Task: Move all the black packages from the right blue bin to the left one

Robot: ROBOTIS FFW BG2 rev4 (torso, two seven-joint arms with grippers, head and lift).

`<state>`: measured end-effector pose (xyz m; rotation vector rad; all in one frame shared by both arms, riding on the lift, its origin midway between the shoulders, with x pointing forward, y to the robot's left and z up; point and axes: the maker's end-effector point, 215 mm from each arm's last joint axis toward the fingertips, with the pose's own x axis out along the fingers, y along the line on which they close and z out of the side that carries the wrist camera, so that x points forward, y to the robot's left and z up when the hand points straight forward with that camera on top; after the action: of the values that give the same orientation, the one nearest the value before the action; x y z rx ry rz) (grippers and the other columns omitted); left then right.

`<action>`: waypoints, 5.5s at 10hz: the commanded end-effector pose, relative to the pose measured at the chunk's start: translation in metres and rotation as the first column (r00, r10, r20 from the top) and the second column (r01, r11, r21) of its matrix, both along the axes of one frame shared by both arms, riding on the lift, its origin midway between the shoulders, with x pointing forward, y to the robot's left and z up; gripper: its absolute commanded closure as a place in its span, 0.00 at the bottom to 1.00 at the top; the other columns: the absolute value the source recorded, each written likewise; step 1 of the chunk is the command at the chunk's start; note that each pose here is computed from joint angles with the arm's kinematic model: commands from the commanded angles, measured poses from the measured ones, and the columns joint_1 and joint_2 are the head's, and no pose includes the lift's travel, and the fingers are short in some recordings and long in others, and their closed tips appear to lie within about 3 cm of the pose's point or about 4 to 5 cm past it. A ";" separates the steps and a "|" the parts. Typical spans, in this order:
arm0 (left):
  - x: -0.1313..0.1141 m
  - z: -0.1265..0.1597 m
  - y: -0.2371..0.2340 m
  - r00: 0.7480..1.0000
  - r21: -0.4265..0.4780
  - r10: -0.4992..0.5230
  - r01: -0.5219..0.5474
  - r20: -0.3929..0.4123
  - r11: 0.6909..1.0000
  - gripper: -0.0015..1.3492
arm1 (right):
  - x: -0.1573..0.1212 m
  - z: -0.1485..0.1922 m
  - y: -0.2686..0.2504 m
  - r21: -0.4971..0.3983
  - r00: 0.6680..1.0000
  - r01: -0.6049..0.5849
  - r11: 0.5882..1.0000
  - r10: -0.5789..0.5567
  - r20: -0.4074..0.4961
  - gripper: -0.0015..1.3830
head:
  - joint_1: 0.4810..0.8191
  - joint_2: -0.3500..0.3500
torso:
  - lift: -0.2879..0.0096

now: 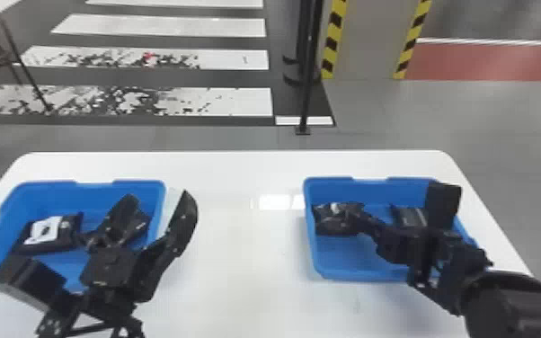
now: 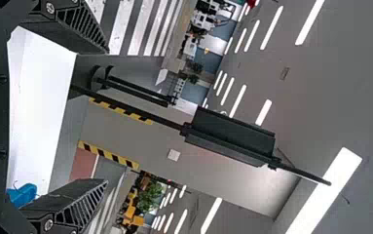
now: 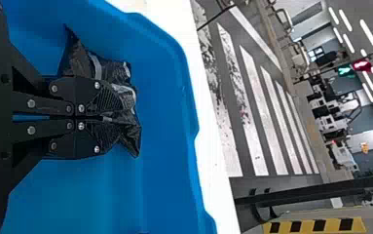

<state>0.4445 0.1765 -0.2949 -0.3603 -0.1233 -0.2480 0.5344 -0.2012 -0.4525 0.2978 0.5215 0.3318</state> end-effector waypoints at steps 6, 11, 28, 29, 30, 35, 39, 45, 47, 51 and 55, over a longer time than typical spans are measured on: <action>0.003 0.027 0.000 0.998 -0.090 0.014 -0.008 0.061 0.996 0.18 | -0.031 0.147 0.122 0.435 0.951 -0.282 0.855 0.191 0.242 0.82 | 0.63 0.60 | 0.45; 0.001 0.032 -0.036 0.996 -0.158 -0.059 0.069 0.063 0.985 0.18 | -0.067 0.184 0.203 0.593 0.897 -0.442 0.673 0.340 0.283 0.82 | 0.63 0.73 | 0.45; 0.038 0.002 0.170 0.889 0.378 0.431 -0.456 0.153 0.806 0.89 | -0.061 0.166 0.202 0.664 0.913 -0.407 0.627 0.296 0.279 0.12 | 0.63 0.95 | 0.45; 0.038 -0.032 0.202 0.870 0.479 0.489 -0.456 0.062 0.750 0.89 | -0.060 0.163 0.197 0.665 0.917 -0.398 0.632 0.288 0.275 0.12 | 0.63 1.00 | 0.45; 0.031 -0.056 0.225 0.844 0.550 0.537 -0.452 0.008 0.702 0.89 | -0.059 0.162 0.192 0.664 0.921 -0.390 0.638 0.278 0.273 0.12 | 0.63 1.00 | 0.45; 0.018 -0.046 0.190 0.878 0.422 0.478 -0.436 0.005 0.795 0.07 | -0.035 0.166 0.102 0.218 0.921 -0.288 0.932 0.208 0.330 0.12 | 0.63 1.00 | 0.45; -0.001 0.009 0.109 0.944 0.156 0.327 -0.329 0.039 0.931 0.12 | -0.035 0.112 -0.047 -0.185 0.979 0.076 0.980 -0.038 0.199 0.12 | 0.63 0.77 | 0.45; -0.012 0.015 0.068 0.970 0.139 0.240 -0.244 0.047 0.960 0.12 | -0.021 0.016 -0.134 -0.393 0.967 0.162 0.905 -0.224 -0.118 0.12 | 0.63 0.36 | 0.45; -0.014 0.016 0.070 0.969 0.136 0.244 -0.248 0.049 0.959 0.12 | -0.028 0.001 -0.130 -0.382 0.962 0.146 0.912 -0.222 -0.161 0.12 | 0.63 0.35 | 0.45; -0.012 0.017 0.066 0.970 0.127 0.238 -0.242 0.051 0.962 0.12 | -0.049 -0.005 -0.118 -0.389 0.953 0.141 0.911 -0.231 -0.197 0.12 | 0.63 0.36 | 0.45; -0.013 0.018 0.059 0.974 0.112 0.221 -0.225 0.053 0.968 0.12 | -0.067 0.003 -0.059 -0.369 0.951 0.205 0.907 -0.274 -0.144 0.12 | 0.63 0.41 | 0.45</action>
<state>0.4315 0.2379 -0.2775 -0.2192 -0.1836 -0.0347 0.4670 -0.2696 -0.4484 0.0238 0.7255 -0.0483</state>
